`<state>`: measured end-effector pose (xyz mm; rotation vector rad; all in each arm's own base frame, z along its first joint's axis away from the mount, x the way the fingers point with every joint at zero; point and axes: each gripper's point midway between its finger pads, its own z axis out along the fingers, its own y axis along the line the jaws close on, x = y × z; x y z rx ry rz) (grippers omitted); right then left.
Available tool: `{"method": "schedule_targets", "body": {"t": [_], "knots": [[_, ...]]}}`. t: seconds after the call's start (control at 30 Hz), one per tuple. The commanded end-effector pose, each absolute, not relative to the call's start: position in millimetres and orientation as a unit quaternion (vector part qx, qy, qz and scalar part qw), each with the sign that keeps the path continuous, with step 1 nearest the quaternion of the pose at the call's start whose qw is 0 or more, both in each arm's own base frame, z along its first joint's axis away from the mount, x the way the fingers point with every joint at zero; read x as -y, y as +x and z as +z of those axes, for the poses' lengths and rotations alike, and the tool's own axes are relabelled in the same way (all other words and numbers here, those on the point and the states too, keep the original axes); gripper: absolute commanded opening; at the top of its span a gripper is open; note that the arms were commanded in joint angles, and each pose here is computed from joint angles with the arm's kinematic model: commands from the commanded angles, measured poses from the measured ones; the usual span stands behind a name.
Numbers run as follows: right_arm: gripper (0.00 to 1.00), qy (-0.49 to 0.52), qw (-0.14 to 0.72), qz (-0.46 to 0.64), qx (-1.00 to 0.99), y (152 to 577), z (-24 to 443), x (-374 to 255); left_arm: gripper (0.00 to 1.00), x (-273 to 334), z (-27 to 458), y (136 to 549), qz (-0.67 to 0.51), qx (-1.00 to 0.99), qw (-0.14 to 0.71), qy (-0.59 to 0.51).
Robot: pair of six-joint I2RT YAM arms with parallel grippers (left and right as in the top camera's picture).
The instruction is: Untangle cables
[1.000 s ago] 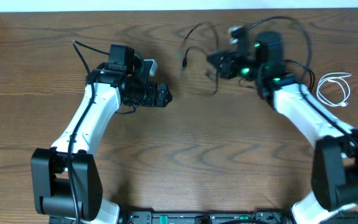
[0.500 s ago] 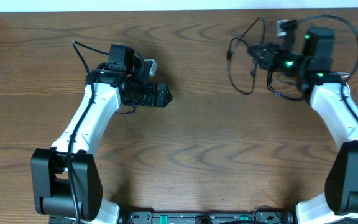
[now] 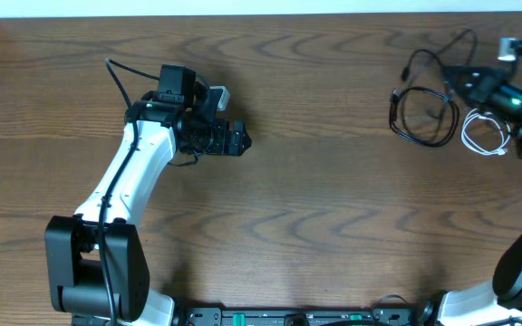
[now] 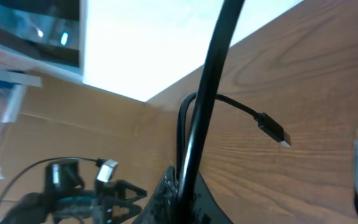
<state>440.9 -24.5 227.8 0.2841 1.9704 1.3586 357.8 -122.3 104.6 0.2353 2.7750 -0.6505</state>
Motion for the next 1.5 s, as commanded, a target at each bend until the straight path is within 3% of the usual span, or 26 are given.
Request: {"method": "schedule_targets", "body": {"t": [0.0, 0.37, 0.63, 0.83, 0.87, 0.93, 1.03, 1.07, 1.17, 1.2, 1.47], "knots": [[0.01, 0.093, 0.360, 0.560, -0.740, 424.2, 247.7, 42.7, 0.98, 120.5, 104.5, 357.7, -0.224, -0.961, 0.140, 0.079], [0.01, 0.174, 0.345, 0.511, -0.767, 412.0, 210.5, 76.6, 0.98, 120.5, 104.5, 357.7, -0.224, -0.961, 0.140, 0.079], [0.01, 0.338, 0.260, 0.355, -0.832, 393.0, 134.8, 110.8, 0.98, 120.5, 104.5, 357.7, -0.224, -0.961, 0.140, 0.079], [0.02, 0.399, 0.216, 0.248, -0.856, 369.5, 102.3, 135.2, 0.98, 120.5, 104.5, 357.7, -0.224, -0.961, 0.140, 0.079], [0.09, 0.405, 0.213, 0.231, -0.859, 366.8, 99.0, 139.8, 0.98, 120.6, 104.5, 357.7, -0.224, -0.961, 0.140, 0.079], [0.35, 0.414, 0.210, 0.201, -0.862, 362.6, 94.1, 148.5, 0.98, 120.5, 104.5, 357.7, -0.224, -0.961, 0.140, 0.079], [0.44, 0.422, 0.209, 0.172, -0.865, 358.7, 90.1, 157.5, 0.98, 120.5, 104.5, 357.7, -0.224, -0.961, 0.140, 0.079], [0.52, 0.424, 0.209, 0.164, -0.866, 357.7, 89.2, 159.8, 0.98, 120.5, 104.5, 357.7, -0.224, -0.961, 0.140, 0.079], [0.92, 0.431, 0.207, 0.139, -0.867, 353.9, 86.2, 167.5, 0.98, 120.5, 104.5, 357.7, -0.224, -0.961, 0.140, 0.079], [0.99, 0.433, 0.207, 0.132, -0.867, 352.9, 85.5, 169.6, 0.98, 120.5, 104.5, 357.7, -0.224, -0.961, 0.140, 0.079], [0.99, 0.427, 0.198, 0.089, -0.878, 352.5, 79.6, 166.9, 0.98, 120.6, 104.5, 357.7, -0.224, -0.961, 0.140, 0.079]]}}
